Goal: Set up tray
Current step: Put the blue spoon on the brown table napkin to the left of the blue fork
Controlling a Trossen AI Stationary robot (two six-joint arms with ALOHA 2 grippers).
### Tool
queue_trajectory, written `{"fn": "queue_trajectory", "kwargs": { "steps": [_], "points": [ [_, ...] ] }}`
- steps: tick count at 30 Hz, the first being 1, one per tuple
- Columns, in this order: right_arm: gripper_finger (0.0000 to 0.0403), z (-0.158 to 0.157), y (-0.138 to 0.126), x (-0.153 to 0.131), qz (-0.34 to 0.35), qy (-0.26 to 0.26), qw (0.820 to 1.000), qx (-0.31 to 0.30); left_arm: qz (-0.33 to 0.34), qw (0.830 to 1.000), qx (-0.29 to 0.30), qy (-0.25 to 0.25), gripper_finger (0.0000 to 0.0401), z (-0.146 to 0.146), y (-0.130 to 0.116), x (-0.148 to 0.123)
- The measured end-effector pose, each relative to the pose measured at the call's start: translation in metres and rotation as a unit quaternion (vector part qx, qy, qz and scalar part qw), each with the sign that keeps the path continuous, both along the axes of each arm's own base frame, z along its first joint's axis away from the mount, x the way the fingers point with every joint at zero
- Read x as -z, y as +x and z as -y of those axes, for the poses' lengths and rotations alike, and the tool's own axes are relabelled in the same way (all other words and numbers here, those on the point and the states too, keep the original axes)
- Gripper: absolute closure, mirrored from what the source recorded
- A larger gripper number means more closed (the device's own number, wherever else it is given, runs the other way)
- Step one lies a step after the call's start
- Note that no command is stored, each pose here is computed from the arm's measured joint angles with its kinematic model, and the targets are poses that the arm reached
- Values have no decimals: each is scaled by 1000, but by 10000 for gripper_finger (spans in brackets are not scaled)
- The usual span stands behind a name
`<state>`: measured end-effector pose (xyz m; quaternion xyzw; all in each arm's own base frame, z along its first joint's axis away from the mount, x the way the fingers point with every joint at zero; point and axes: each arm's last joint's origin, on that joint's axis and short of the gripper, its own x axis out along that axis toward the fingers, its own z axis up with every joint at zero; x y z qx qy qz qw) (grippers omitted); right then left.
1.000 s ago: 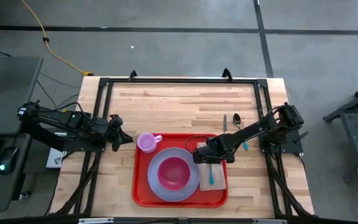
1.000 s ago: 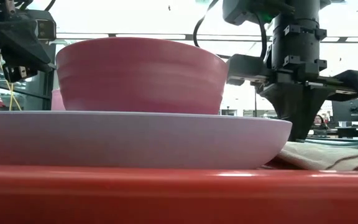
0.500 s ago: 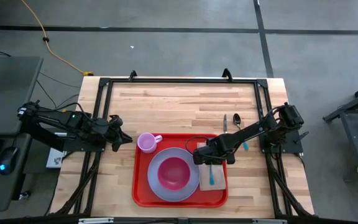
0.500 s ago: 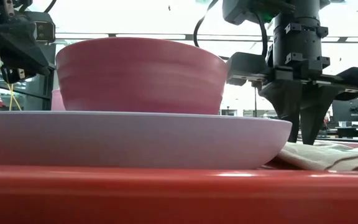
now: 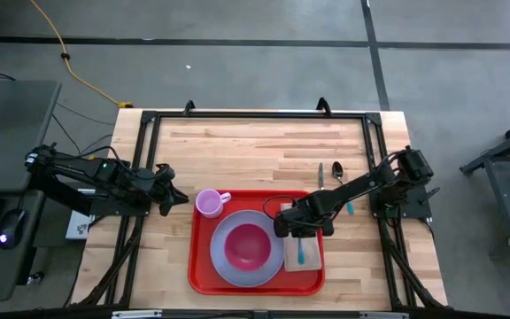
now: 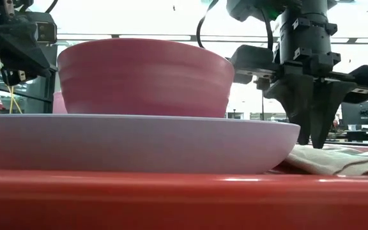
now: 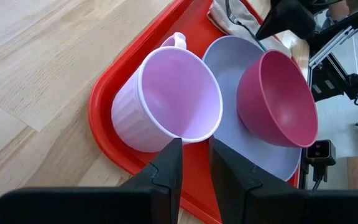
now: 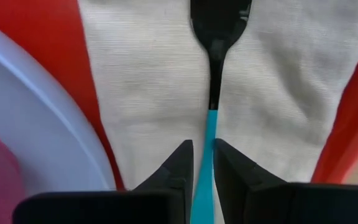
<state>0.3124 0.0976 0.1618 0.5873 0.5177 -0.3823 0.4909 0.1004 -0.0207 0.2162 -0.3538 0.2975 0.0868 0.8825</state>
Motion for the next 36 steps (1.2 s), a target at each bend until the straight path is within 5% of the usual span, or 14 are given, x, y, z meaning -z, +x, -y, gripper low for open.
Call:
{"fn": "queue_trajectory", "kwargs": {
  "steps": [14,36],
  "points": [
    [380,5,-12,-23,8,-19,1000,0,1,1000,0,0,290,0,0,0],
    [383,43,-69,-75,-74,-112,991,23,0,1000,0,0,290,0,0,0]
  ]
}}
